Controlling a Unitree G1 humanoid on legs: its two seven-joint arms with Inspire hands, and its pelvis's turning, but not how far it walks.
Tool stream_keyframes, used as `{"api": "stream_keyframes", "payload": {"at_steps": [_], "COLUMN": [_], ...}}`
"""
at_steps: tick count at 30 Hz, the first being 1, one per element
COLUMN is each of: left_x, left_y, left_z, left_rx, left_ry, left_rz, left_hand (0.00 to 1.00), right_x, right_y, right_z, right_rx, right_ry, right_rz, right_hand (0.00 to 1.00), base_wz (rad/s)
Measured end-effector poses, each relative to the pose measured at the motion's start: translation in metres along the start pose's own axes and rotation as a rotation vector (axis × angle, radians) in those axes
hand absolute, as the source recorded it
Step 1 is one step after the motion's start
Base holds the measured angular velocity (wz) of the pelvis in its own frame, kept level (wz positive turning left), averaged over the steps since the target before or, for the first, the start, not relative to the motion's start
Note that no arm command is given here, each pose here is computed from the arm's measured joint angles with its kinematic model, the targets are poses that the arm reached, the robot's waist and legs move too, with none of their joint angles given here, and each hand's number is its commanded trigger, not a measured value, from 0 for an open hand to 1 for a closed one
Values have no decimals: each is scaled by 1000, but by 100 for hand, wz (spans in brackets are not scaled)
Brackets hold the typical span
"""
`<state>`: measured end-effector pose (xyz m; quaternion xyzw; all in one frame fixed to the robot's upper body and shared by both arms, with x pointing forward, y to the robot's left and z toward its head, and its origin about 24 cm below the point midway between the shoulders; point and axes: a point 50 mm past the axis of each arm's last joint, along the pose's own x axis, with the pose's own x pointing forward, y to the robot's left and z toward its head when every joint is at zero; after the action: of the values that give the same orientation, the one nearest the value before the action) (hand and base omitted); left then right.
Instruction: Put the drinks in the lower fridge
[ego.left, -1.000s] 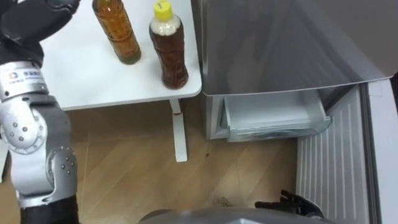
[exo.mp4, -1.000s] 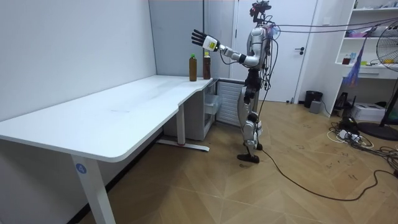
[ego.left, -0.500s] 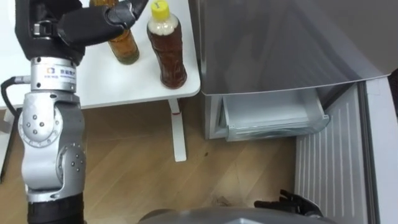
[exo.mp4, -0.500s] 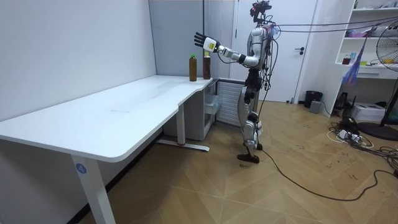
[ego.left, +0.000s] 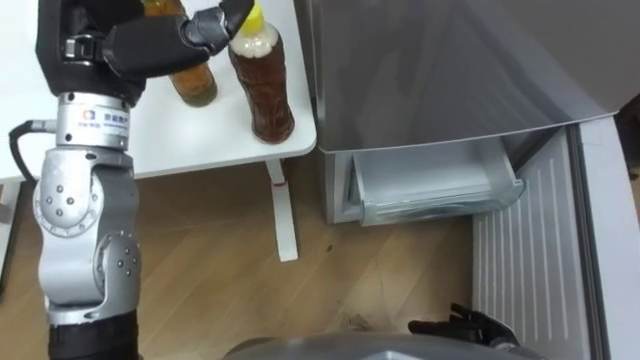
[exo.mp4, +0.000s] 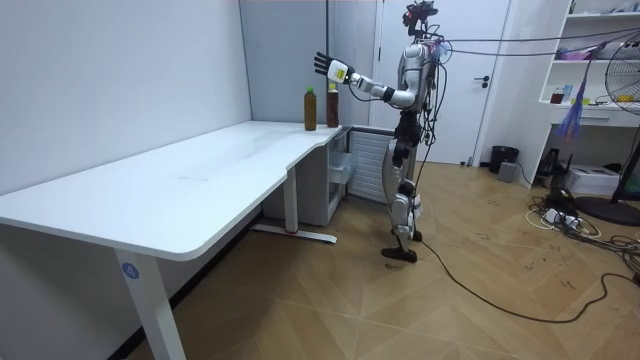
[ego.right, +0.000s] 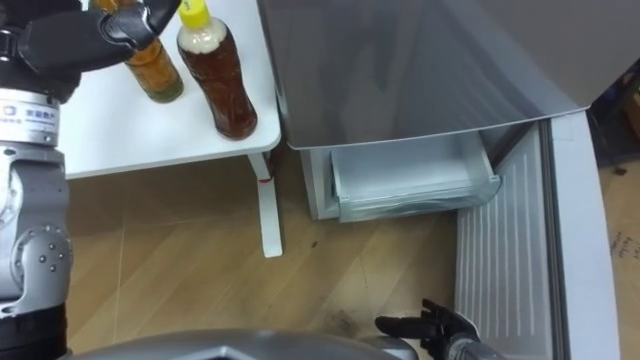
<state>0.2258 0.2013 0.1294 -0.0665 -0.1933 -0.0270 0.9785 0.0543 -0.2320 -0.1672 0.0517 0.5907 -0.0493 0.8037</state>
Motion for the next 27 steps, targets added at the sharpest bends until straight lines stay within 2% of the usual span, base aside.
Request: {"api": "stream_keyframes", "payload": {"at_steps": [27], "left_x": [0], "left_y": [-5], "left_z": [-10], "left_rx": [20], "left_ry": [82], "left_rz": [-40], "left_hand": [0], "right_x": [1], "right_y": [0], "right_z": [2], "right_rx": [-1], "right_ry": [13], "right_rz": [2], "right_hand": [0], "base_wz": [0]}}
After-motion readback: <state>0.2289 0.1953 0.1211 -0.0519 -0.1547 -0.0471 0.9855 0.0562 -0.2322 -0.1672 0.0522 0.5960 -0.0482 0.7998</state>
